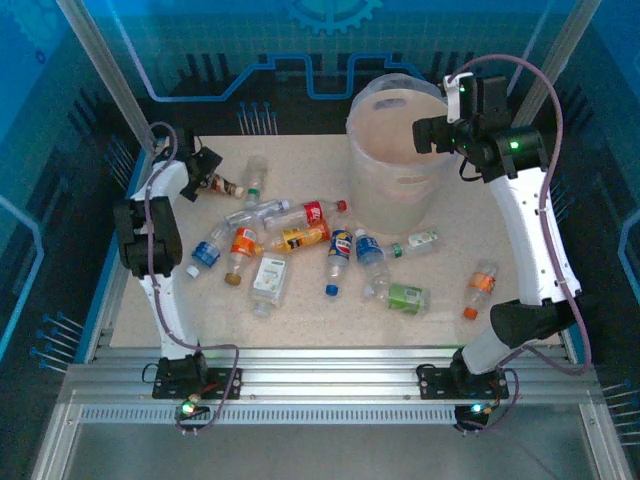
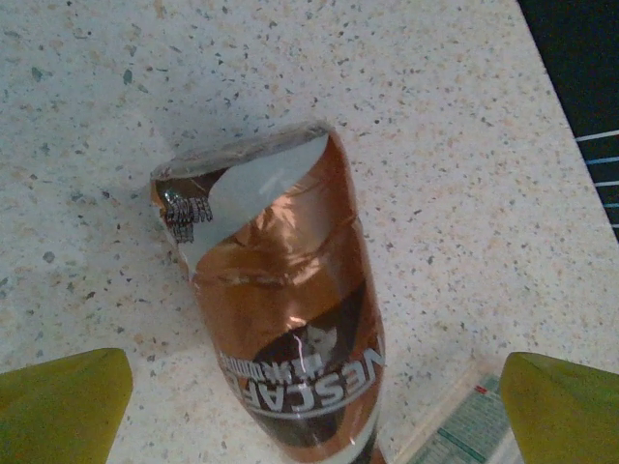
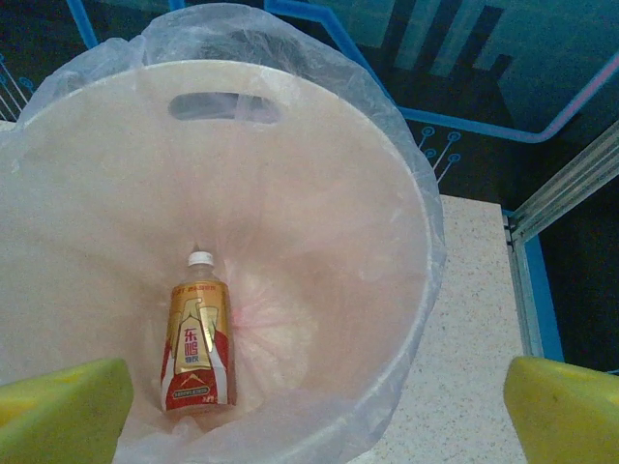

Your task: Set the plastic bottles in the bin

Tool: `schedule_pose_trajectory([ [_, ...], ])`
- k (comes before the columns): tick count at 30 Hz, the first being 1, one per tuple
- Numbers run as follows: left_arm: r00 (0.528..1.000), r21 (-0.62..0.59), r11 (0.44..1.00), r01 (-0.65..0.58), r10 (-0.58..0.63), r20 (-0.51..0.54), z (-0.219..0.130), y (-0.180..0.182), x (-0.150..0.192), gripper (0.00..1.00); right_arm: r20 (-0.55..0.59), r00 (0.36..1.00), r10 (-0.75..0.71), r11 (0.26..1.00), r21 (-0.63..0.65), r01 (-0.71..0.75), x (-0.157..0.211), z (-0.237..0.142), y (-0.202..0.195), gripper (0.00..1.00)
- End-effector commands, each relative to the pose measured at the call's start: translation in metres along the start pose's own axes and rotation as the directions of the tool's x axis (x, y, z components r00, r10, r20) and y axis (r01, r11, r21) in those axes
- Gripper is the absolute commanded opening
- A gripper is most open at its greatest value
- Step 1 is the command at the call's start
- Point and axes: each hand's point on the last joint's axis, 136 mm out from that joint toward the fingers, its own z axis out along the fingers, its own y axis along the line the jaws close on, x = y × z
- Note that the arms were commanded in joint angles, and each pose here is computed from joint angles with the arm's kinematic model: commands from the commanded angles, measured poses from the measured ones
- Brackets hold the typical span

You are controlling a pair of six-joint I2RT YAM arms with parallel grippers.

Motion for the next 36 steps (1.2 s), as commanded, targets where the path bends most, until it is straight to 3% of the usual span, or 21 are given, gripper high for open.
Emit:
schedule_pose_trajectory([
  [1, 0.999, -0.041, 0.999, 0.033, -0.034, -0.009, 0.012, 0.009, -0.005, 0.99, 0.052, 0.998, 0.03, 0.999, 0.013, -0.031, -0.009, -0.009, -0.005, 1.0],
  [13, 0.998, -0.09, 0.995, 0.044, -0.048, -0.04, 0.034, 0.022, 0.003, 0.86, 0.032, 0.999, 0.035, 0.999, 0.0, -0.035, -0.002, 0.001, 0.0, 1.0],
  [22, 0.998, -0.096, 0.994, 0.06, -0.063, -0.028, 0.033, 0.028, -0.005, 0.57, 0.027, 0.999, 0.034, 0.999, -0.001, -0.034, 0.001, 0.002, 0.001, 1.0],
  [29, 0.996, -0.017, 1.0, 0.026, -0.025, 0.085, -0.021, 0.006, -0.043, 0.51, 0.045, 0.998, 0.046, 0.999, -0.026, -0.045, -0.001, -0.004, 0.004, 1.0],
  [36, 0.979, 0.164, 0.981, -0.106, 0.074, 0.189, -0.115, -0.046, -0.067, 0.46, 0.075, 0.995, 0.072, 0.993, -0.096, -0.065, -0.005, -0.016, 0.013, 1.0],
])
